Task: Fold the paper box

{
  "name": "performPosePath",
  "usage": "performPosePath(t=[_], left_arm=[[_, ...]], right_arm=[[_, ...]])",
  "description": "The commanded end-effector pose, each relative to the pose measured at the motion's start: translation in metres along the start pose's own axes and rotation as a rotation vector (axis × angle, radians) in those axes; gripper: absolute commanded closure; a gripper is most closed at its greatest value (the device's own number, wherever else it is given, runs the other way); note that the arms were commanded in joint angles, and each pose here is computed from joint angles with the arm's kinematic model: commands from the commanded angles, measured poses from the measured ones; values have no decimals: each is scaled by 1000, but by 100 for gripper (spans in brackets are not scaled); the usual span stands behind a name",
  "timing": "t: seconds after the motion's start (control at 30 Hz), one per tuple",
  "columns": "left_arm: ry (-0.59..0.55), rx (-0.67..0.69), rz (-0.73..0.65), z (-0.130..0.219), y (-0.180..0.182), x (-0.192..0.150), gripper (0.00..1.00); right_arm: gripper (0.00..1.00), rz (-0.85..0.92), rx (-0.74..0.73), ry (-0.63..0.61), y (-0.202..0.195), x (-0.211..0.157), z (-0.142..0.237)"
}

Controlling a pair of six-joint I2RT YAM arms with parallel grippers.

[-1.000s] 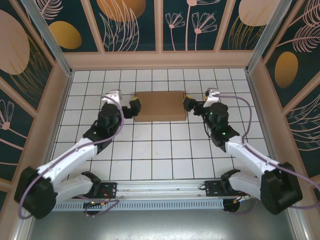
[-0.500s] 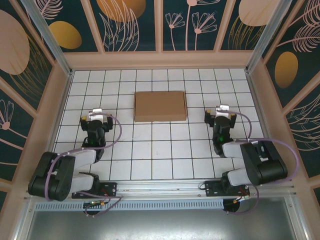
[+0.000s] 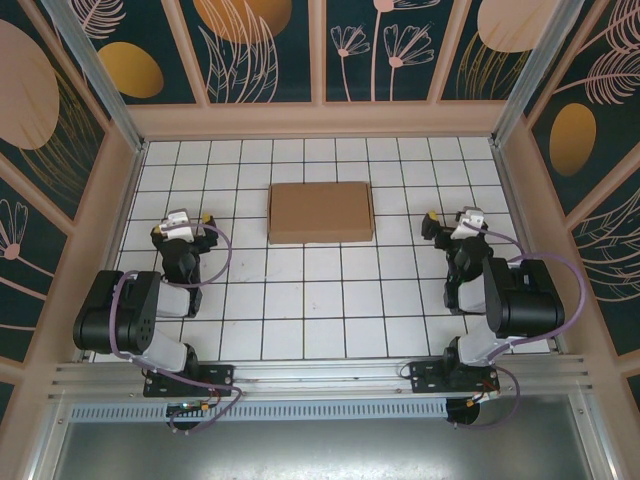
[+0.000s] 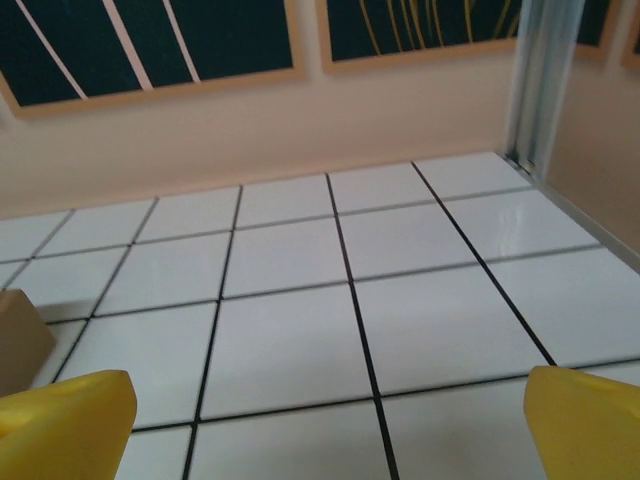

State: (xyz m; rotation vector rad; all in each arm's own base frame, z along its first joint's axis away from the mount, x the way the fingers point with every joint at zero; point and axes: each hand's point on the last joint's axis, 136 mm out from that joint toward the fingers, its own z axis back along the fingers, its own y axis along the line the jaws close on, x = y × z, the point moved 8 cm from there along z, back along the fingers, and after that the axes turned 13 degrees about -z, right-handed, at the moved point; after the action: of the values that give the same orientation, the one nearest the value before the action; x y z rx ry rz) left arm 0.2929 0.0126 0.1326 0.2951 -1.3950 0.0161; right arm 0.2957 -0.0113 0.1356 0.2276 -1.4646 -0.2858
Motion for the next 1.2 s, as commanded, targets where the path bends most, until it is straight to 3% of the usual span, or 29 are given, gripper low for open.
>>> performPosePath(t=[0.0, 1.17], left_arm=[[-55, -19, 33, -3, 0, 11, 1], [-62, -18, 34, -1, 1, 11, 1]], right_arm=[[1, -7, 34, 25, 3, -2, -1], [1, 4, 28, 28, 4, -2, -3]])
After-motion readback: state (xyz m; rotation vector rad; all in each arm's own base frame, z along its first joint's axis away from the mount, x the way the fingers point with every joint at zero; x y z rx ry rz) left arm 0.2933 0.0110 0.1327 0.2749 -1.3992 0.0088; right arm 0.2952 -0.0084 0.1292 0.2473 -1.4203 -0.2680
